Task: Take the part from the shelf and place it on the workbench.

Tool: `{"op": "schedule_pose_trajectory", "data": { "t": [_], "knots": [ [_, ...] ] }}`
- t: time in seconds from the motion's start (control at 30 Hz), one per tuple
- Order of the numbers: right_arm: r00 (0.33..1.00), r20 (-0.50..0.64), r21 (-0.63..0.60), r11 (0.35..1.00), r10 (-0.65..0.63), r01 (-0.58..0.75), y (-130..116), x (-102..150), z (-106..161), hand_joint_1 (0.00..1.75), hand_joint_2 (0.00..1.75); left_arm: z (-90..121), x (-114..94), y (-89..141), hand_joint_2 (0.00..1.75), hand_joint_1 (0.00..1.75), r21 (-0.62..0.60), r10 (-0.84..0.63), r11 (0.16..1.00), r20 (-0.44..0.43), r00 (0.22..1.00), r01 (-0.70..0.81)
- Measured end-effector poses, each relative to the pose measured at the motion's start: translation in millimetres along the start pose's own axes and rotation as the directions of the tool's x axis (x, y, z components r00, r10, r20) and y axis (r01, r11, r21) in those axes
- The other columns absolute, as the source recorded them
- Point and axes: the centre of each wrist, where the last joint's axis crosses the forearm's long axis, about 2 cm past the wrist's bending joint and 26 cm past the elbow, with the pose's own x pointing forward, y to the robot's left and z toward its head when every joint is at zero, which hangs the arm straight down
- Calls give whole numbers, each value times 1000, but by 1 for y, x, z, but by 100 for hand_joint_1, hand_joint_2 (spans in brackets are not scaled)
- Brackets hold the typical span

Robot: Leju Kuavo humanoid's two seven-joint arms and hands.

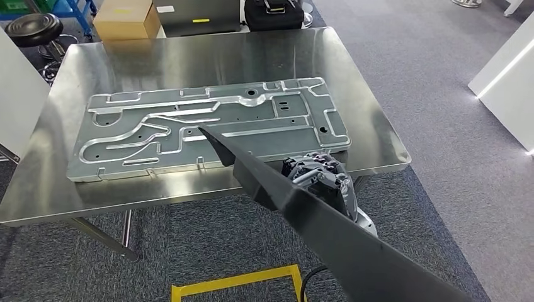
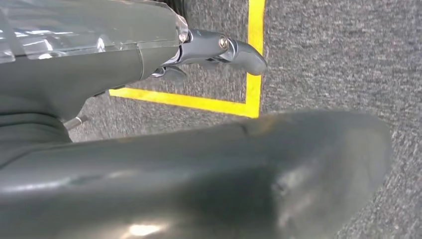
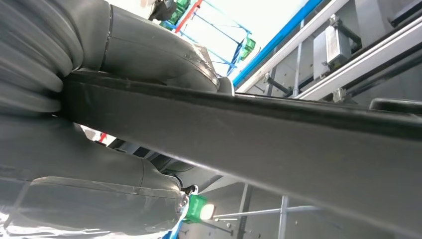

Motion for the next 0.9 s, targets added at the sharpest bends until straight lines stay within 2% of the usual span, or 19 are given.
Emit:
{"op": "schedule_pose_trajectory", "data": {
  "t": [0.27,0.4,0.5,0.6,0.73,0.83,0.9],
  "knots": [
    [995,2,-49,994,100,-100,-14,-2,-1,175,175,1,-2,1,0,0,2,0,1000,-7,1000,0],
    [966,-11,-77,963,258,-258,-45,-12,-6,175,175,1,-3,0,0,0,0,1,1000,-7,1000,-1],
    [904,-56,-88,900,424,-428,-79,-27,-13,175,175,1,-3,-1,0,0,-1,2,1000,-3,1000,-2],
    [780,-146,-55,782,609,-621,-111,-46,-19,175,175,1,-2,1,0,0,-1,1,1000,6,1000,-1],
    [533,-253,60,563,807,-824,-147,-73,-29,175,175,1,-2,1,0,0,-5,3,1000,15,1000,-3],
    [353,-256,172,402,900,-900,-169,-91,-48,175,175,1,-2,-1,0,0,-11,5,1000,17,1000,-5],
    [288,-252,227,345,924,-911,-177,-100,-55,175,175,1,-2,-2,0,0,-13,6,1000,17,1000,-6]
  ]
}}
